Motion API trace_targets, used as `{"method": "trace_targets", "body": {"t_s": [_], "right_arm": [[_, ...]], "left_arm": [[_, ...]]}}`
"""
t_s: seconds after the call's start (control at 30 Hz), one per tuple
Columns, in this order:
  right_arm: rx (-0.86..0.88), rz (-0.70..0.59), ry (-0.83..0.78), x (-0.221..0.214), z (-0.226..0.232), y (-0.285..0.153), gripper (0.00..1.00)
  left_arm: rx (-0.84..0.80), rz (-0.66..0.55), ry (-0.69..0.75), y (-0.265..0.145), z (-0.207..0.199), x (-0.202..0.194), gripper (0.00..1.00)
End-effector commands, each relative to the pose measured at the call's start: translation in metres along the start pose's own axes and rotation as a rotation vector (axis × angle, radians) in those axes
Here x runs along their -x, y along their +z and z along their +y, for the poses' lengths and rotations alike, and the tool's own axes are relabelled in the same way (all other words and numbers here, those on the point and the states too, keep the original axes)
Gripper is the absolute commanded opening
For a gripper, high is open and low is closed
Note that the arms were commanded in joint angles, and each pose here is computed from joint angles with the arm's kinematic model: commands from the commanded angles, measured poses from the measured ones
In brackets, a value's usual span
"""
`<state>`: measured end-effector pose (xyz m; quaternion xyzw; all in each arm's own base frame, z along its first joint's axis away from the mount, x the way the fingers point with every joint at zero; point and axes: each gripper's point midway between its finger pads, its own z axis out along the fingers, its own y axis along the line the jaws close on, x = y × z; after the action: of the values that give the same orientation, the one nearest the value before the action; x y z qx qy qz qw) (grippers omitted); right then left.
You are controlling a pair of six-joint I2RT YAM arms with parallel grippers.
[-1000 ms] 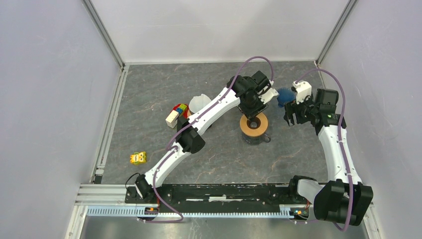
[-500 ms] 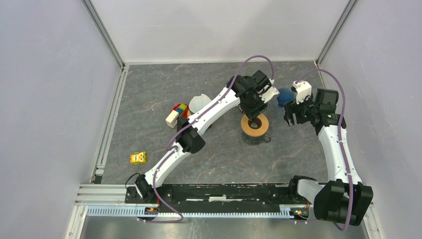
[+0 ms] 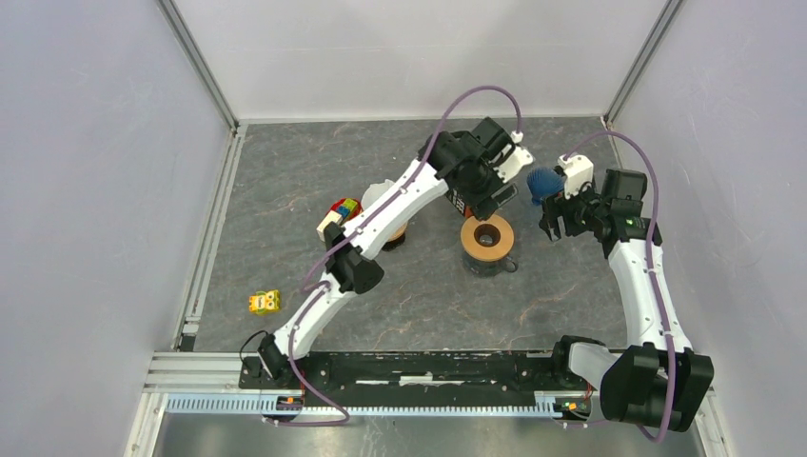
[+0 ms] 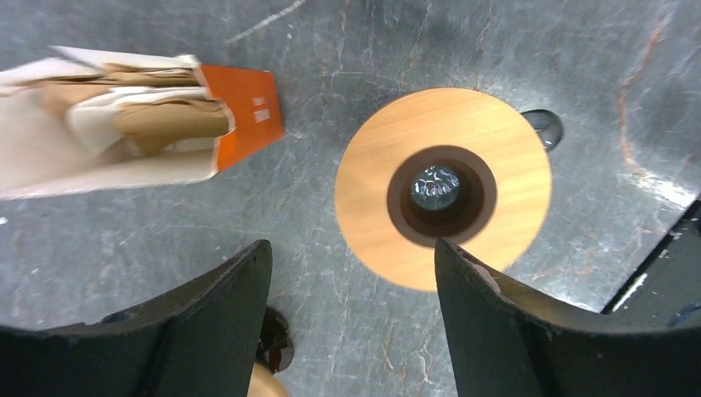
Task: Place the coffee filter in the dripper
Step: Place the dripper holder onto the coffee server, then pick up the coffee dripper from the center of the board.
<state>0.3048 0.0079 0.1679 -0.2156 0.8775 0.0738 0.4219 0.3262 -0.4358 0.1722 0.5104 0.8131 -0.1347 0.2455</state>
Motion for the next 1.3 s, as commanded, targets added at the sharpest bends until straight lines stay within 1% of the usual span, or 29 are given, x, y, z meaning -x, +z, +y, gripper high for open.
{"method": "trace_targets", "body": {"t_s": [0.0,0.13,0.2,0.33,0.4,0.43,0.47,0.57,0.6,0.67,0.73,0.8,0.87,0.97,1.17,1.27], "right_arm": [[0.024,-0.087,-0.071,0.030,0.004,-0.003,0.79],[0.036,-0.099,-0.105,0.039,0.010,0.001,0.79],[0.048,-0.110,-0.126,0.046,0.015,0.004,0.79],[0.065,-0.144,-0.166,0.063,0.025,0.010,0.79],[0.070,-0.177,-0.196,0.076,0.033,0.013,0.79],[0.064,-0.198,-0.214,0.086,0.035,0.014,0.79],[0.062,-0.210,-0.231,0.093,0.039,0.016,0.79],[0.067,-0.250,-0.266,0.123,0.052,0.025,0.78],[0.075,-0.248,-0.274,0.130,0.057,0.032,0.76],[0.068,-0.243,-0.289,0.148,0.063,0.044,0.72],[0.057,-0.213,-0.304,0.159,0.068,0.061,0.68],[0.042,-0.182,-0.313,0.168,0.072,0.079,0.64],[0.026,-0.156,-0.322,0.176,0.076,0.092,0.61],[0.024,-0.112,-0.327,0.180,0.077,0.109,0.58],[0.043,-0.034,-0.353,0.169,0.090,0.134,0.50],[0.009,-0.014,-0.356,0.166,0.085,0.137,0.50]], "left_arm": [[0.069,-0.210,-0.001,-0.102,0.002,0.040,0.79],[0.064,-0.214,-0.016,-0.130,-0.003,0.033,0.80],[0.049,-0.186,-0.026,-0.138,-0.008,0.020,0.81],[0.021,-0.106,-0.044,-0.156,-0.019,-0.020,0.82],[0.033,-0.118,-0.053,-0.168,-0.021,-0.033,0.82],[0.052,-0.153,-0.052,-0.177,-0.020,-0.034,0.82],[0.064,-0.156,-0.050,-0.179,-0.019,-0.042,0.83],[0.152,-0.214,-0.034,-0.194,-0.008,-0.056,0.85],[0.185,-0.239,-0.027,-0.200,-0.003,-0.059,0.86],[0.248,-0.251,-0.023,-0.203,0.005,-0.072,0.91],[0.292,-0.273,-0.022,-0.207,0.011,-0.082,0.97],[0.328,-0.302,-0.020,-0.214,0.017,-0.088,1.00],[0.366,-0.329,-0.033,-0.220,0.026,-0.093,1.00],[0.370,-0.358,-0.082,-0.224,0.036,-0.100,1.00],[0.377,-0.387,-0.131,-0.227,0.047,-0.110,1.00],[0.370,-0.400,-0.151,-0.228,0.049,-0.112,1.00]]}}
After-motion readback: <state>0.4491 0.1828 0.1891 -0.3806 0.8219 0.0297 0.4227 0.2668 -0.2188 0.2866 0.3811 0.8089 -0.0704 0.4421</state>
